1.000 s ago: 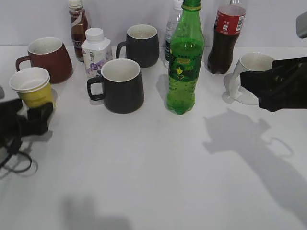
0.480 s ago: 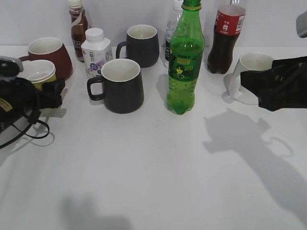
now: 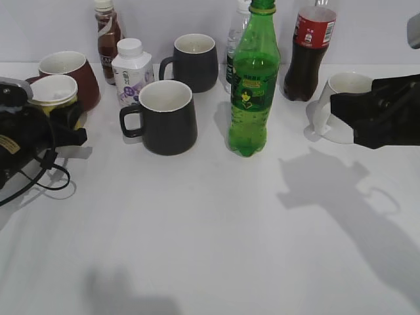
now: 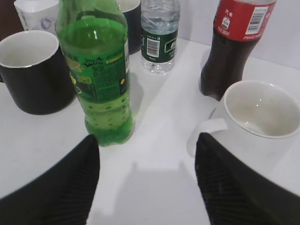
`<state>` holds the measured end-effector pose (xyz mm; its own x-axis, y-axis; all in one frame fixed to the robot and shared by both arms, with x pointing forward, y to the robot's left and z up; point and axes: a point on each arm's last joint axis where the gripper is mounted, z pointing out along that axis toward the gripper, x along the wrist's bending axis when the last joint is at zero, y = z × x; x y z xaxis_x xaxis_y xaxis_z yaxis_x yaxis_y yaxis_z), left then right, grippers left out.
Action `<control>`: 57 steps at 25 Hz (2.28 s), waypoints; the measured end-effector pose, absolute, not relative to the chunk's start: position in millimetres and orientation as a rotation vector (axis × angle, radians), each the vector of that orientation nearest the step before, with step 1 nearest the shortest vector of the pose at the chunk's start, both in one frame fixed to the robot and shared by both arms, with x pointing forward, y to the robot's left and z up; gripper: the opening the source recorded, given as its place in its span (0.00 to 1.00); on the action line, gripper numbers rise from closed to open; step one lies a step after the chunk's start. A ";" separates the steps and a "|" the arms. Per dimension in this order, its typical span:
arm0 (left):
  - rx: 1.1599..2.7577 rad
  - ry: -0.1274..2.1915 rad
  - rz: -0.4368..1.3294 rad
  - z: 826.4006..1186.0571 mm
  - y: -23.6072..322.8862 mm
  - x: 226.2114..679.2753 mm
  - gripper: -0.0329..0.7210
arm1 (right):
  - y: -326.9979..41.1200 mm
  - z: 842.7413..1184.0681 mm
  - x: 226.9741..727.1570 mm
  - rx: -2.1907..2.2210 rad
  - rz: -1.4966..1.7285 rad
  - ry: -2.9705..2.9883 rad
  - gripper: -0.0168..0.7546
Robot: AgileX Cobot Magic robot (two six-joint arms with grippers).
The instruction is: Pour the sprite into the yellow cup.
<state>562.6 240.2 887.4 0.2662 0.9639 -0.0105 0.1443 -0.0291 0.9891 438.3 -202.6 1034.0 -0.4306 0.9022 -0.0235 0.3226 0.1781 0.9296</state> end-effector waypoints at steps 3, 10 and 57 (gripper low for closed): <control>1.423 1.093 0.945 887.9 240.7 558.0 0.46 | -202.6 1034.4 438.5 1.149 1.247 1.853 0.63; 1.521 1.086 0.863 889.3 242.3 509.4 0.46 | -192.7 1034.2 437.7 1.083 1.277 1.869 0.65; 1.681 0.413 0.441 924.5 164.8 454.2 0.60 | -101.6 914.2 551.1 0.964 1.430 1.759 0.49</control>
<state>454.2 164.8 924.5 0.8610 0.5055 0.0562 0.0230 -0.1491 0.9886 551.1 -101.6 914.2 -0.5062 0.8613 -0.0435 0.1327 0.1277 0.9829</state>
